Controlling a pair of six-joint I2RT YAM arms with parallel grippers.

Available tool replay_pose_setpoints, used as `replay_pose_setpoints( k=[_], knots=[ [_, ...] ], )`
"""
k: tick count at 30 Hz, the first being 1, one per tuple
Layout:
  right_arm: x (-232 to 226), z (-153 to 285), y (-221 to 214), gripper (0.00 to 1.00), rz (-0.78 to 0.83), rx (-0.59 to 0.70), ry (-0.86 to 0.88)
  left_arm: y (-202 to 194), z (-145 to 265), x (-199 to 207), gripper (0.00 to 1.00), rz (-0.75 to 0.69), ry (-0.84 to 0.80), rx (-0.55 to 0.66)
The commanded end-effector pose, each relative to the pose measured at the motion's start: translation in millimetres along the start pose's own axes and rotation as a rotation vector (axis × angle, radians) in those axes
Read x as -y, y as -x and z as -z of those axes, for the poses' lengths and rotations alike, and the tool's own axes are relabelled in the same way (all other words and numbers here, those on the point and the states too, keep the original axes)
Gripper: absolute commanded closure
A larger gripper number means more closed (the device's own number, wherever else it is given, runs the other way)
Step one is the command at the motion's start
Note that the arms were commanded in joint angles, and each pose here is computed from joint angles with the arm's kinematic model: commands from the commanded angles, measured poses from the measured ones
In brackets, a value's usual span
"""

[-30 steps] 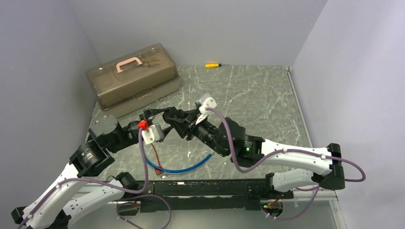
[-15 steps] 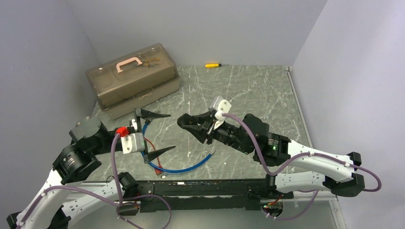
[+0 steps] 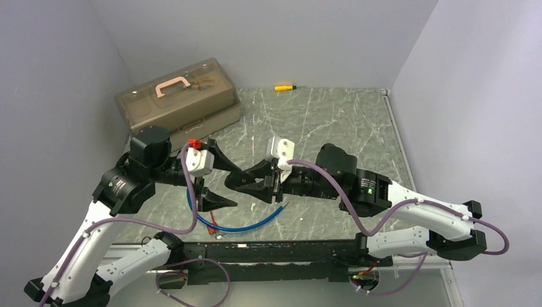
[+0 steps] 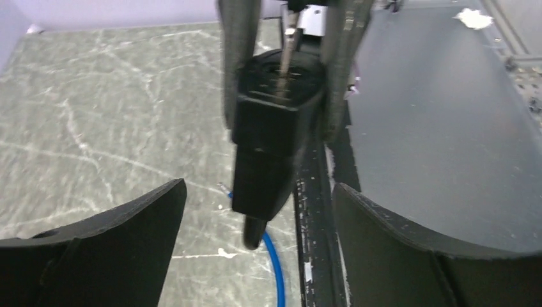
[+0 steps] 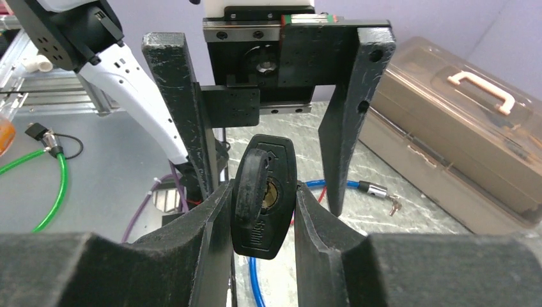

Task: Unlock with the key
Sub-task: Unlock the lock.

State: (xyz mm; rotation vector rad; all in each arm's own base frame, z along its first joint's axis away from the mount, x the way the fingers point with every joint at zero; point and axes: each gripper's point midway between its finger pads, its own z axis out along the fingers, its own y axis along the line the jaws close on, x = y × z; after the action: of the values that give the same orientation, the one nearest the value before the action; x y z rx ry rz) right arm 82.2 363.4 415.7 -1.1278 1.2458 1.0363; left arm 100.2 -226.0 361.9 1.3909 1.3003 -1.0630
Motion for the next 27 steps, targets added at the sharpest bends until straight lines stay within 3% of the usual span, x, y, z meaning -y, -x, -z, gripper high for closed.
replay_pose_setpoints(
  k=[1,10,19,24,27],
  knots=[
    [-6,4,65,1.0,0.051,0.192,0.043,23,6,36,0.16,-0.005,-0.162,0.094],
    [-14,-12,57,1.0,0.036,0.185,0.092,31,8,42,0.38,-0.008,-0.181,0.135],
    [-13,-6,70,1.0,0.016,0.244,0.085,15,9,48,0.43,-0.038,-0.177,0.133],
    [-18,-15,63,1.0,-0.001,0.225,0.113,21,9,39,0.67,-0.047,-0.126,0.147],
    [-21,-21,55,1.0,-0.014,0.204,0.13,27,9,34,0.73,-0.032,-0.107,0.16]
  ],
)
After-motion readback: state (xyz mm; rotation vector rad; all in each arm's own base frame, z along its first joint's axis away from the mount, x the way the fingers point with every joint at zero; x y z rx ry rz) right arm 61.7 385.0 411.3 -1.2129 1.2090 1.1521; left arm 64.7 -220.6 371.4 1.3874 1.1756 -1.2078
